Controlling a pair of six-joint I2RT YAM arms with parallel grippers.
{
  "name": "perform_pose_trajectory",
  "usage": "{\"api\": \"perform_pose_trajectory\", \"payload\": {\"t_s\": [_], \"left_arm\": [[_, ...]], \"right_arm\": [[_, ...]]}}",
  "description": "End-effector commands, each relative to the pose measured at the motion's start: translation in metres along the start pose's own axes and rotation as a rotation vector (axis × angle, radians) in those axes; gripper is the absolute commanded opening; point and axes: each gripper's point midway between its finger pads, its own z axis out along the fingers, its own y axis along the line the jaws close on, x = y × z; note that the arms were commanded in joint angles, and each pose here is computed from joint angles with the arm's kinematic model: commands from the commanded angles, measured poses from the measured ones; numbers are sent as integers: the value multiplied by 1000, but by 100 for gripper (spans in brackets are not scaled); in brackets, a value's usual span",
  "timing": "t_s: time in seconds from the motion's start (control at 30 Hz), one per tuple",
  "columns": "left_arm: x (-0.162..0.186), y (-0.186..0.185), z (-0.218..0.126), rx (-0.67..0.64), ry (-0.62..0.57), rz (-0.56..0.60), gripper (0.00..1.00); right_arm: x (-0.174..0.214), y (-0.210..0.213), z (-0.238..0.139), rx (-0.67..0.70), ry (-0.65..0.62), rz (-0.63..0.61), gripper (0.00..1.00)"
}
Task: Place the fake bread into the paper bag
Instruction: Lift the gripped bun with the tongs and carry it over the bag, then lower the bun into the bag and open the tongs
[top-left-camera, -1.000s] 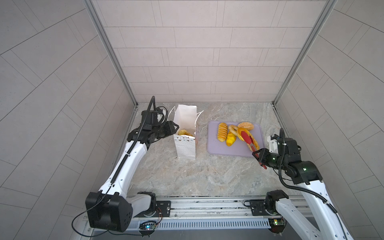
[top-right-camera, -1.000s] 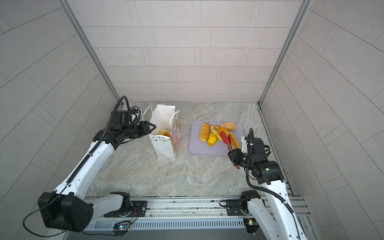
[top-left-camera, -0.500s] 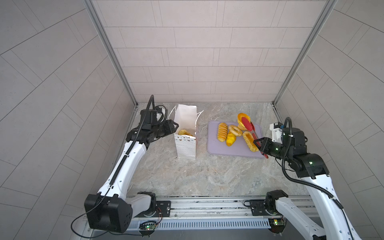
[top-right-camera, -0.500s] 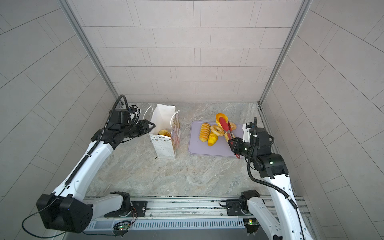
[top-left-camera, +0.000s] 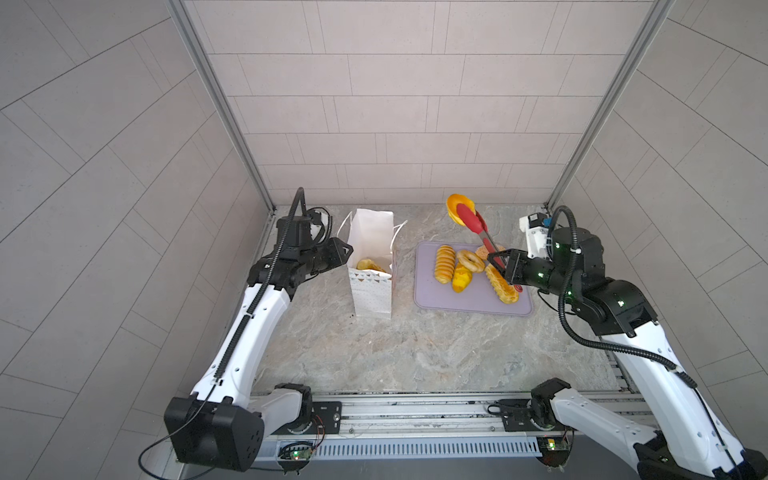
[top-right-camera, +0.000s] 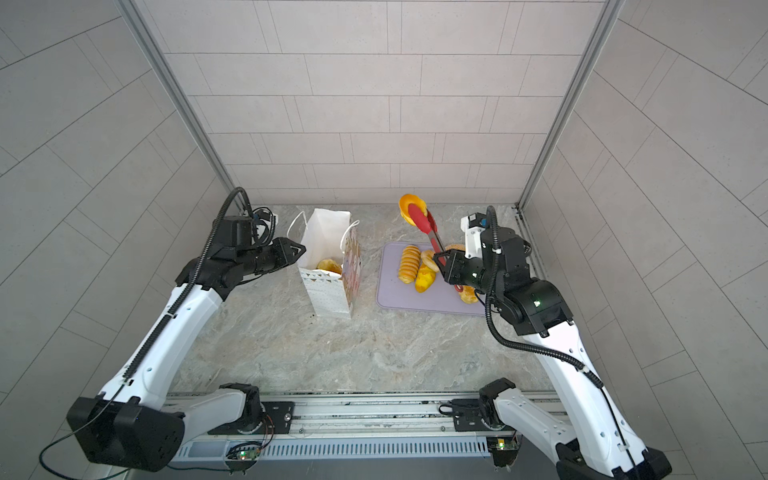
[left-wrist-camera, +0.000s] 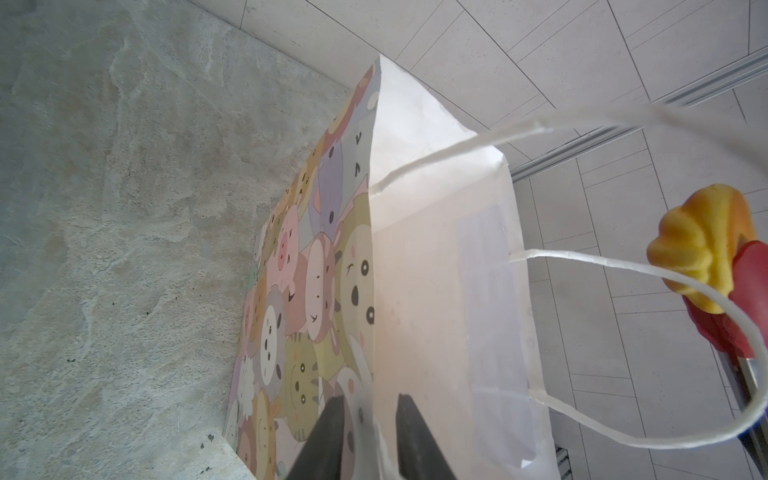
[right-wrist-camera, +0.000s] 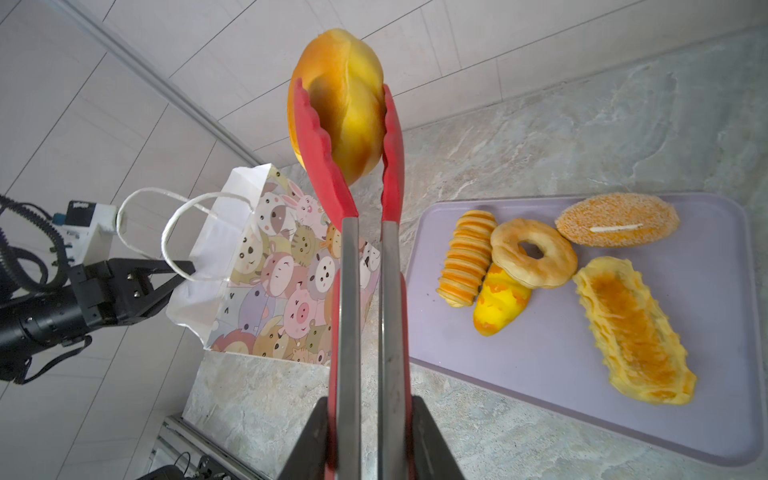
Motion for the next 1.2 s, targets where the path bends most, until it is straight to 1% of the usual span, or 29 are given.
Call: {"api": "perform_pose_trajectory", "payload": {"t_s": [0.0,0.17,0.4,0.7,0.97,1.17], "left_arm": [[-5,-10,-10,16,-22,16,24],[-4,-9,-10,17,-18,15,19],[-3,-8,-9,16,-17,12,17],[-2,-7,-6,19,-14,4,14],[-1,-7,-5,18,-12,1,14],[-1,-7,-6,22,-14,2,14]], "right_arm": [[-24,24,-8,-11,-89,-103,28],[-31,54,-4,-34,-95,-200,28],[-36,91,4,-71,-84,-306,28],[-32,132,19,-55,-52,-469,28],[-21,147,38,4,-3,-586,28],[-12,151,48,31,26,-636,28]]}}
